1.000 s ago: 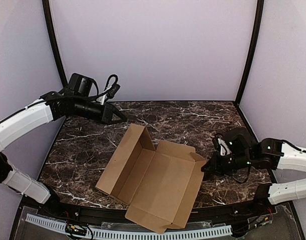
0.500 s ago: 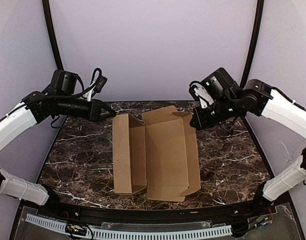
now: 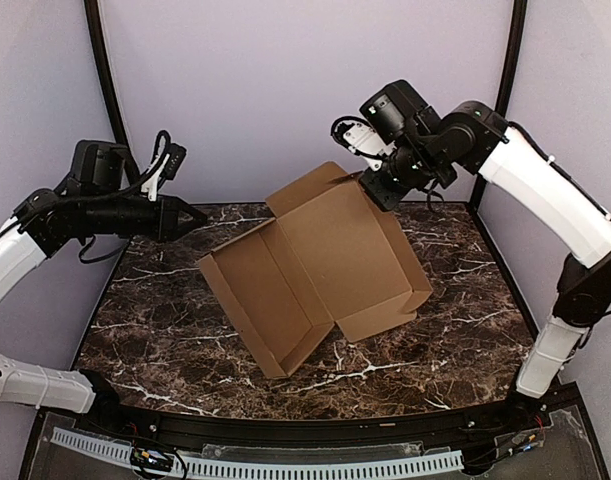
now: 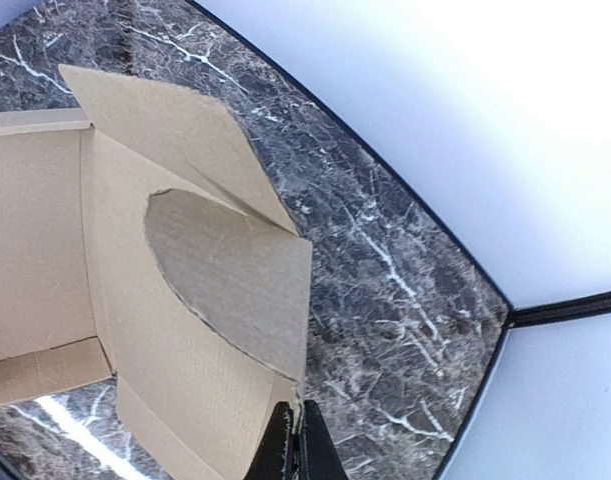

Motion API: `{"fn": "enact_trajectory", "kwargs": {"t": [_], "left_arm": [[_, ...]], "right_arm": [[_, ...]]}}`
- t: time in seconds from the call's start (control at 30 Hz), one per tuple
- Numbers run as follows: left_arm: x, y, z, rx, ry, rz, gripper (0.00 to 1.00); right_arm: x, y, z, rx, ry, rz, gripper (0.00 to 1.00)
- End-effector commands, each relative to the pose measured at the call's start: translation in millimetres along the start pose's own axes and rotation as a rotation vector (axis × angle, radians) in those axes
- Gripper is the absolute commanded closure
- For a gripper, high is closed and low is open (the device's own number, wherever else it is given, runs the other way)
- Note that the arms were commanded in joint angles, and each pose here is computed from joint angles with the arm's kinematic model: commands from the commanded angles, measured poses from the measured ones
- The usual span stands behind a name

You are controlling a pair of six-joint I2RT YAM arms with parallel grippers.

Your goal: Fold the paper box

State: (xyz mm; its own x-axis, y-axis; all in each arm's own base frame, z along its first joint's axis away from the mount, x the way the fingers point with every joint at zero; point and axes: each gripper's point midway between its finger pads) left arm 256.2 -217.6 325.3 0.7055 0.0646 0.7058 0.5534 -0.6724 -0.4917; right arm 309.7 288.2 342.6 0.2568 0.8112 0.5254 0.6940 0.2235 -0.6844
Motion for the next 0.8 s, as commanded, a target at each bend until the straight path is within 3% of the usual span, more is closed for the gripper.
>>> {"fn": "enact_trajectory", "kwargs": {"t": [0.0,0.33,0.57,0.77], "left_arm": [[-14,-5,18,0.08,-0.002,0.016,0.85],[-39,-1,29,0.074,-0.065,0.036,0.86],[-37,-9,31,0.092,-0.056,0.008,0.87],[-38,-9,34,0.103,-0.056,-0.001,0.87]], "right_arm": [[10,8,-5,-0.149,-0.381,0.073,1.0],[68,24,9,-0.411,-0.971,0.081,1.0],[110,18,26,-0.518,-1.106,0.023,1.0],[88,44,58,-0.452,-1.114,0.045,1.0]]}}
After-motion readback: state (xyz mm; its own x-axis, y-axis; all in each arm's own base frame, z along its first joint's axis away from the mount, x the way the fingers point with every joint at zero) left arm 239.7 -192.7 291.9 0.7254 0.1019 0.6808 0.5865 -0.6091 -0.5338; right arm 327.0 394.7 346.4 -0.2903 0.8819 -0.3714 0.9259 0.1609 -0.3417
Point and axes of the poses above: each gripper's point midway between its finger pads, its own y axis out along the fingers, its own z axis along the line the jaws close on, x = y × z, and after that the axes turned 15 degrees about -y, right-handed
